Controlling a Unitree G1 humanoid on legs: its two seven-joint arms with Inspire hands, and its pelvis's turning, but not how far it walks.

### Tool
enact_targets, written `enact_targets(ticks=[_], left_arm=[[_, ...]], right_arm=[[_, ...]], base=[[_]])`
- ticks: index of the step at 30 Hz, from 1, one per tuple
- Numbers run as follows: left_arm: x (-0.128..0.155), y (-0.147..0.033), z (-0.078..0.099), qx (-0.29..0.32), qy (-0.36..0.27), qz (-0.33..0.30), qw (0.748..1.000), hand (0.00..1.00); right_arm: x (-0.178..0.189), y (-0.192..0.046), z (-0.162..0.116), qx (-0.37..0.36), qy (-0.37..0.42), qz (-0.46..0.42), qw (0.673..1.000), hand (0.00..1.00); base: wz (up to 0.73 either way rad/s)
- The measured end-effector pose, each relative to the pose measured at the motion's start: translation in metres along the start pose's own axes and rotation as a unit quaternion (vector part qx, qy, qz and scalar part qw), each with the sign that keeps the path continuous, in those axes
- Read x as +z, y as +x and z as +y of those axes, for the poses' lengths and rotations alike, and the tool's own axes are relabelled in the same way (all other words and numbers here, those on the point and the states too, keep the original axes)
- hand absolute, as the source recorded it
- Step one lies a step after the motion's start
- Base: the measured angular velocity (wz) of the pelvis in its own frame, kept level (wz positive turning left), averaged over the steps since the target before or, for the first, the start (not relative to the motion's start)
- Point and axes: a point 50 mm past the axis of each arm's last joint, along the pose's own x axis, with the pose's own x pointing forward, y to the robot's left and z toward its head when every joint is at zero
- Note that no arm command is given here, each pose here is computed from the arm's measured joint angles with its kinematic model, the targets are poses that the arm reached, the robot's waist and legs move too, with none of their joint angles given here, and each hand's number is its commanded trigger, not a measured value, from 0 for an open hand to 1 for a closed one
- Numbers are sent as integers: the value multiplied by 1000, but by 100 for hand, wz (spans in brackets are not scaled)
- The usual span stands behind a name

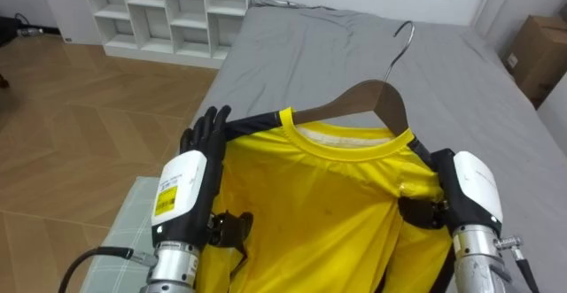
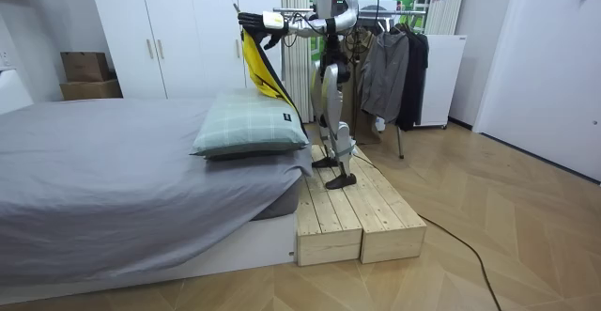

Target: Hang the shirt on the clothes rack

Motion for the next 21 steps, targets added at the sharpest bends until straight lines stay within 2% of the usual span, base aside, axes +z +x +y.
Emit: enact_targets(ticks=[8,11,16,18,21], left_arm=[[-26,-10,14,39,-20,62,997,0],[-40,-13,17,59,-27,96,993,0],[-64,-24,31,105,-27,153,982,0],[-70,-27,32,116,-37,168,978,0],[-86,-37,24,122,-67,221,965,0]], right_arm=[[-21,-15,1,5,-9,35,999,100],[-27,-20,-3,-1,-36,36,999,100],[-35,-31,-10,-11,-54,39,998,100],[-39,-33,-12,-13,-55,48,997,100],[-43,-37,-12,-12,-58,54,997,100]], base=[[0],[0],[0],[0],[0]])
